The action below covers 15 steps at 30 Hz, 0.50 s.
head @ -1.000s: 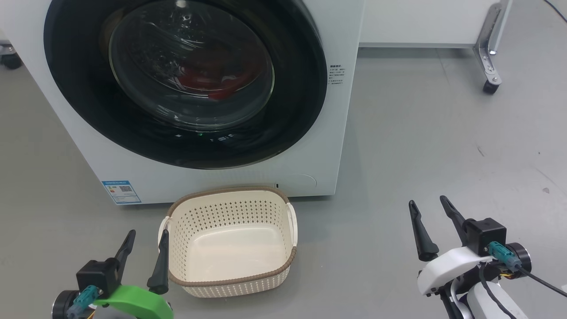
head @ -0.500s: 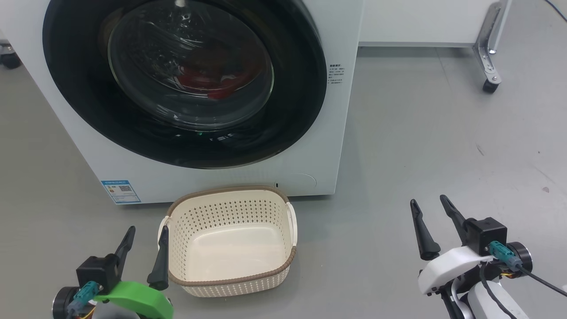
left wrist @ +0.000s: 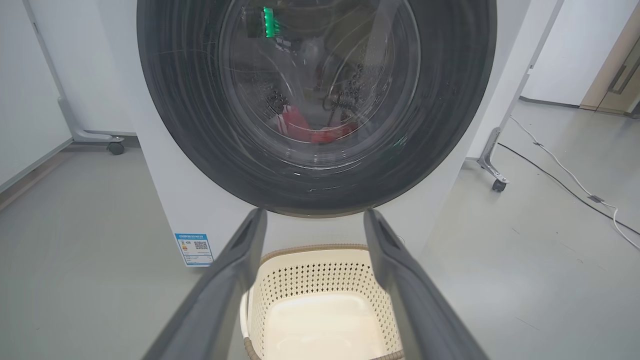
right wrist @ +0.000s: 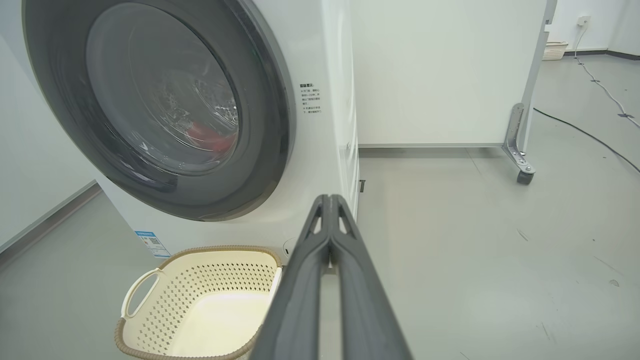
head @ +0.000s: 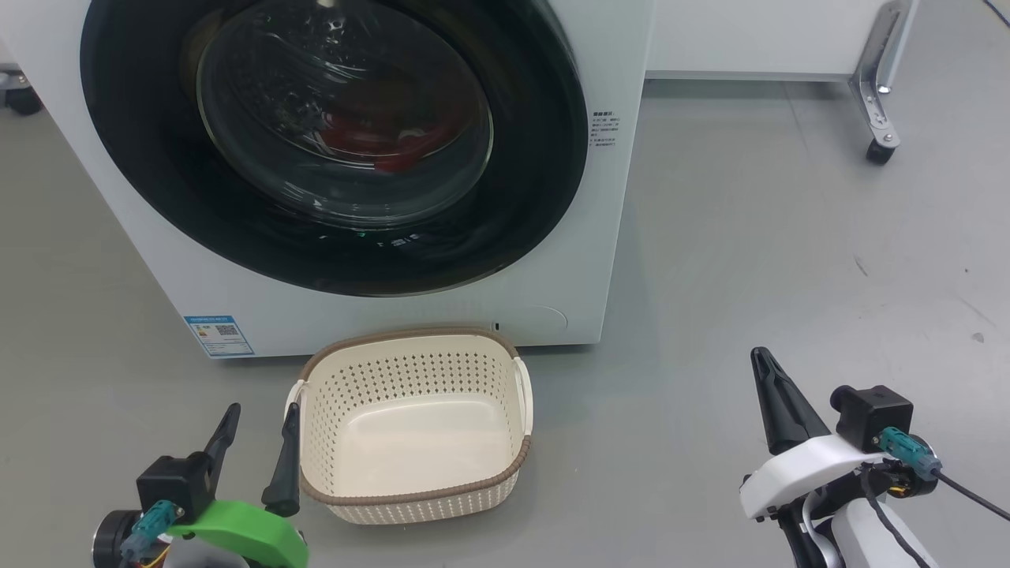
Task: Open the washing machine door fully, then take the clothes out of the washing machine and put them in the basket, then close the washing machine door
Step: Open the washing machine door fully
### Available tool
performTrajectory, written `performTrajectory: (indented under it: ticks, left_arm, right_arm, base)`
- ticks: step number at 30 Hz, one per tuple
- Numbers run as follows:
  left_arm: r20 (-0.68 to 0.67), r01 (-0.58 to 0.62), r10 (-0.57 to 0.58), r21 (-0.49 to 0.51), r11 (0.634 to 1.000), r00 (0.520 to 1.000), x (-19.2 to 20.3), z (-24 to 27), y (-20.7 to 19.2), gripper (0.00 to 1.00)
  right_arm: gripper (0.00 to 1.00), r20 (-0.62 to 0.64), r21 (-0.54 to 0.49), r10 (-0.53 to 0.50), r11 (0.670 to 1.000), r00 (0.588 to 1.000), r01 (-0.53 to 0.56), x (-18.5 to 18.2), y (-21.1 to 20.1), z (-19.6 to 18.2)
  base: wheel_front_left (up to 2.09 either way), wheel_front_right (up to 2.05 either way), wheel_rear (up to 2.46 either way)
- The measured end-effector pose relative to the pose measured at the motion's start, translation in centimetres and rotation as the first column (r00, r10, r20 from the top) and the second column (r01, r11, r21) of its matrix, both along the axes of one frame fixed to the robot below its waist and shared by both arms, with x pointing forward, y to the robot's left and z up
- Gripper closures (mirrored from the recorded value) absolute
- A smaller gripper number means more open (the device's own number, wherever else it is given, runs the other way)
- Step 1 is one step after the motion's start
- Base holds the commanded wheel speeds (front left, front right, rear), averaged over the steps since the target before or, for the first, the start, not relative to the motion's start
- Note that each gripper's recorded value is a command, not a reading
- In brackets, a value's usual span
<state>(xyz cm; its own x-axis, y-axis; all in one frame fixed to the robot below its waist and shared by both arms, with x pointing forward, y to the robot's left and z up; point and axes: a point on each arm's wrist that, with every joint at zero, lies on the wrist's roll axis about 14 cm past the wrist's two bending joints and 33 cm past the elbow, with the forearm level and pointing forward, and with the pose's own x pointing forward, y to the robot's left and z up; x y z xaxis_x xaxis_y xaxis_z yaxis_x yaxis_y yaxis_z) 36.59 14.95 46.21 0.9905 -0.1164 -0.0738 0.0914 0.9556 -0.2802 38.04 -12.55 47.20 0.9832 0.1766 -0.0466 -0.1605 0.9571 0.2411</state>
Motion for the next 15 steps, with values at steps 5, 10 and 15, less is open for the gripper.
performTrajectory:
  ticks: [5,10,15]
  left_arm:
    - [-0.002,-0.001,0.001,0.001,1.0,1.0,0.3,-0.1,0.0,0.0]
    - [0.018,-0.006,0.006,0.003,1.0,1.0,1.3,0.6,0.2,0.0]
    - [0.015,-0.015,0.015,0.005,1.0,1.0,2.1,0.4,0.6,0.0]
  right_arm:
    - [1.0,-0.012,0.034,-0.001,0.999,1.0,0.001,0.3,-0.1,-0.3]
    - [1.0,-0.022,0.196,-0.06,0.979,0.998,0.063,1.8,-0.8,0.2]
    - [1.0,-0.078,0.428,-0.167,0.885,0.983,0.184,4.0,-3.1,0.0]
  base:
    - [0.0,0.0,0.0]
    - [0.0,0.0,0.0]
    - [0.0,0.0,0.0]
